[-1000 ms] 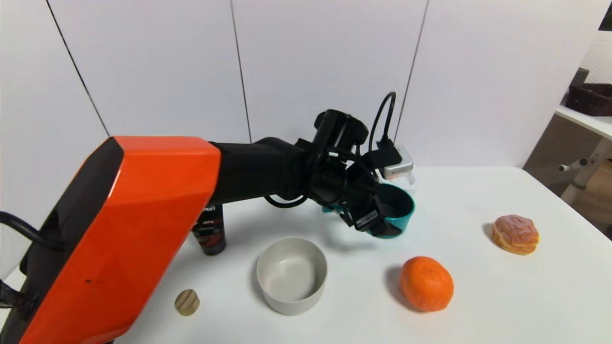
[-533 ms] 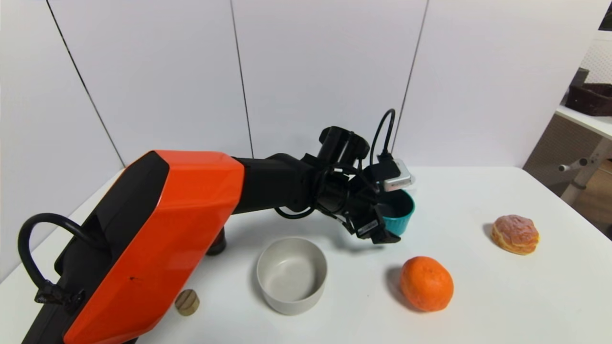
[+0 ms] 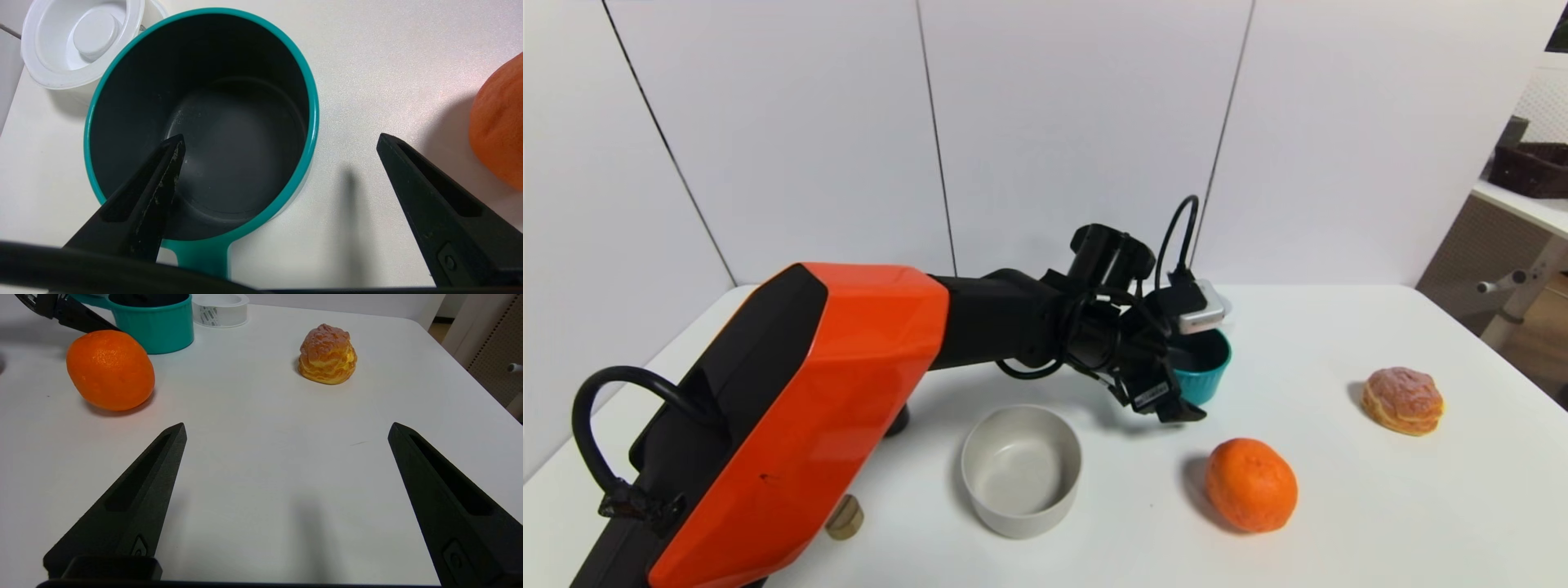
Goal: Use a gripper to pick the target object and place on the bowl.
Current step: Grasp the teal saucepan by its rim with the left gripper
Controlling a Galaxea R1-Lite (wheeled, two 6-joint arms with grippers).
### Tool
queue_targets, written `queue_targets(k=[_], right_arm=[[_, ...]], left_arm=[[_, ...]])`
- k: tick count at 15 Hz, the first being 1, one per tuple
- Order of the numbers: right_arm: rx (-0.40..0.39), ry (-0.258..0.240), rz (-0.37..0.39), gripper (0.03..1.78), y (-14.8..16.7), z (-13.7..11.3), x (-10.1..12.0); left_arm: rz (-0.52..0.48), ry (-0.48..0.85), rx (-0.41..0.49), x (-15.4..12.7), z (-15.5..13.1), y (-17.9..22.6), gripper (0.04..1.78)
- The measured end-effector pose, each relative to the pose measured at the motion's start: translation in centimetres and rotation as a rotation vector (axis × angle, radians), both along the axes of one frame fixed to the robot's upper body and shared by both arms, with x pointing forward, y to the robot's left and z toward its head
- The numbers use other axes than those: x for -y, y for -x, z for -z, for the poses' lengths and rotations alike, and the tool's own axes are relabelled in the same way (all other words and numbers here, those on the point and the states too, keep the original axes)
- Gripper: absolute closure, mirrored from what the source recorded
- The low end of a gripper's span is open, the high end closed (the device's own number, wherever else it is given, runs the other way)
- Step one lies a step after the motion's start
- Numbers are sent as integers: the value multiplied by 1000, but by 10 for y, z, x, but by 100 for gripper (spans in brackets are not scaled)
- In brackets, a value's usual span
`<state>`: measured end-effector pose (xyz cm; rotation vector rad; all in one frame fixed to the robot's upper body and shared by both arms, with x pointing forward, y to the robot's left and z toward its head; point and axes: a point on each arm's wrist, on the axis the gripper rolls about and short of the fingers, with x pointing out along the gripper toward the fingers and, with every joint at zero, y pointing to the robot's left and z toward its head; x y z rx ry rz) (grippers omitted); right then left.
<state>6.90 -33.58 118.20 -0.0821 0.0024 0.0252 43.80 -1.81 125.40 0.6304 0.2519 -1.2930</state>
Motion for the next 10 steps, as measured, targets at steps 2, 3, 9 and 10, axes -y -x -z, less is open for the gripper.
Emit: queue_targets(k=[2, 3, 9, 10], right_arm=[[0, 0, 0, 11, 0, 0, 0], [0, 0, 0, 11, 0, 0, 0], [0, 0, 0, 11, 0, 0, 0], [0, 0, 0, 11, 0, 0, 0]], left_arm=[[0, -1, -2, 0, 0, 0, 13], [-1, 0, -2, 0, 0, 0, 13], [-1, 1, -4, -4, -12, 5, 13], [-6, 8, -8, -4, -15, 6, 13]])
